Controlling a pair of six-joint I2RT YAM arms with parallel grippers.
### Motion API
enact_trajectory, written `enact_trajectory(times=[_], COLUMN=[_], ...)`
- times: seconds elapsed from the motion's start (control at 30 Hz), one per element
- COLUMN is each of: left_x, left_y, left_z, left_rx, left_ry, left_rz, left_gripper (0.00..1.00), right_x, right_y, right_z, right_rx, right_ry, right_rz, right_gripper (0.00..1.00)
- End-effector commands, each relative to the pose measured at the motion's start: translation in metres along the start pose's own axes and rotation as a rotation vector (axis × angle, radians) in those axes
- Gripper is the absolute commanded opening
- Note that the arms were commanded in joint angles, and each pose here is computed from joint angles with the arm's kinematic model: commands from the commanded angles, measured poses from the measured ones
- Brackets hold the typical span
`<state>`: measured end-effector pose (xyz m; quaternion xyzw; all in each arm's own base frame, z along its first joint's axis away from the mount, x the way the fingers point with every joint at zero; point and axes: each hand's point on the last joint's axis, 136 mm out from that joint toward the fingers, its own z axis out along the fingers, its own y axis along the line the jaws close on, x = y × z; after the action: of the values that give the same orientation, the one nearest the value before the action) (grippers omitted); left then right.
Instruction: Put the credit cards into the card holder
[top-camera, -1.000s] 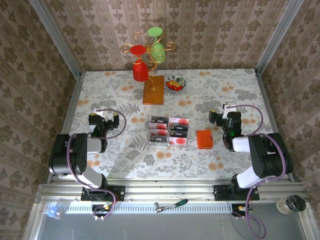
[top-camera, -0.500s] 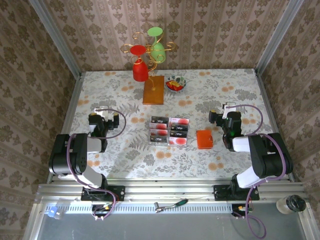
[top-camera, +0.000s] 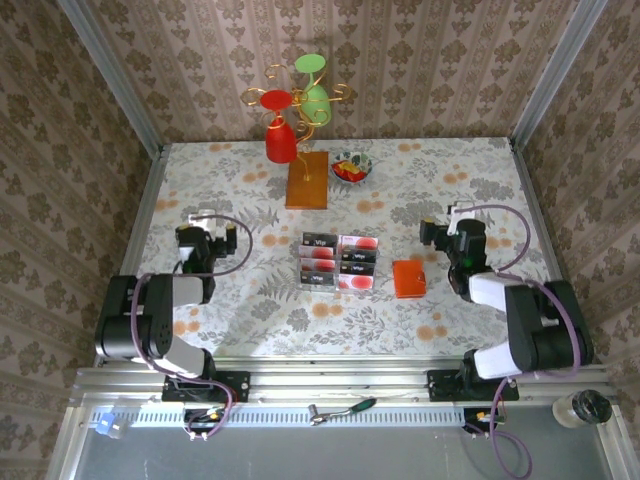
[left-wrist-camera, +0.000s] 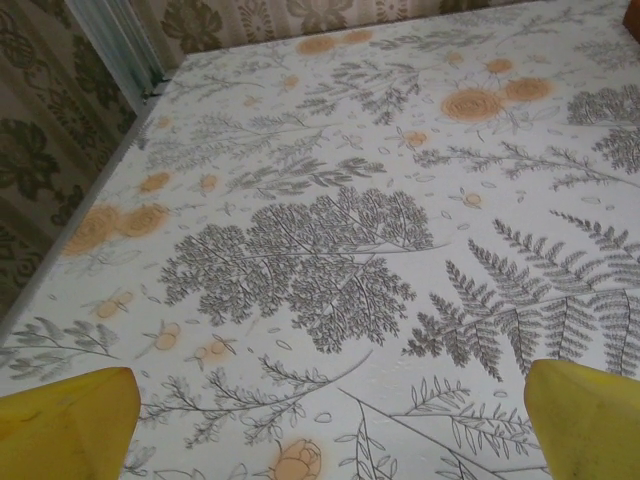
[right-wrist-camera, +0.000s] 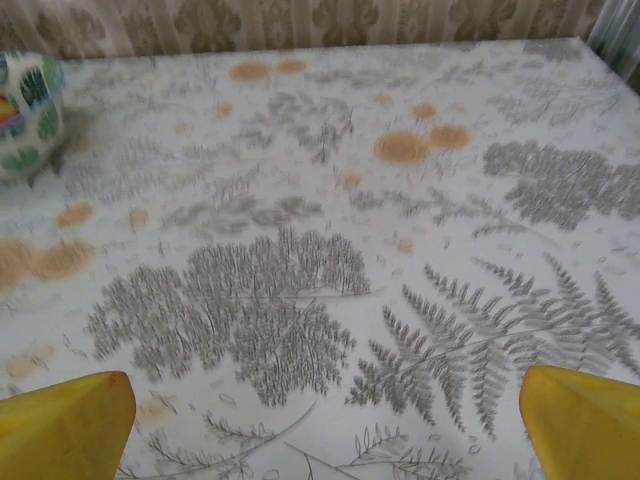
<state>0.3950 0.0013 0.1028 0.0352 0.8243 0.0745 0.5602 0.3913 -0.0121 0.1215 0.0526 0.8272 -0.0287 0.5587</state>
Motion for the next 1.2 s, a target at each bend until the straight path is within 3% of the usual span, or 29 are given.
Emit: enact_trajectory(times=[0.0,0.13,0.17,0.37,0.5,0.67,0.87,1.0,1.17], left_x=[-0.027,-0.049,-0.054,-0.08,-0.073,-0.034,0.022,0.043,0.06], left_y=[0.016,0.027,0.027,0.023,-0.003,-0.051,-0.099,-0.112,-0.131], left_z=[-0.004,-0.018,-0.023,-0.064,-0.092,-0.12,-0.151,-0.163,-0.161], left_rx=[-0.087,-0.154,-0.156,-0.141,-0.052,0.099,0.188,0.17,0.179], left_ry=[0.01,0.017,0.024,0.113,0.225,0.377,0.523,0.552,0.552], left_rz=[-0.024,-0.066,-0.084,-0.333,-0.428,-0.447,-0.404,-0.288,-0.181], left_gripper=[1.0,1.0,1.0,1.0,1.0,1.0,1.0,1.0,1.0], right_x=[-0.042,-0.055,-0.059,-0.084,-0.079,-0.034,0.056,0.102,0.121], right_y=[-0.014,-0.042,-0.04,0.002,0.041,0.089,0.138,0.167,0.203], right_z=[-0.012,-0.032,-0.036,-0.063,-0.086,-0.119,-0.156,-0.173,-0.174], right_rx=[0.079,0.236,0.215,-0.054,-0.234,-0.348,-0.463,-0.504,-0.53], right_ry=[-0.013,0.077,0.088,0.099,0.18,0.333,0.559,0.657,0.692], right_rz=[0.088,0.421,0.45,0.506,0.489,0.378,0.311,0.254,0.19], right_gripper=[1.0,1.0,1.0,1.0,0.96,0.94,0.91,0.89,0.87])
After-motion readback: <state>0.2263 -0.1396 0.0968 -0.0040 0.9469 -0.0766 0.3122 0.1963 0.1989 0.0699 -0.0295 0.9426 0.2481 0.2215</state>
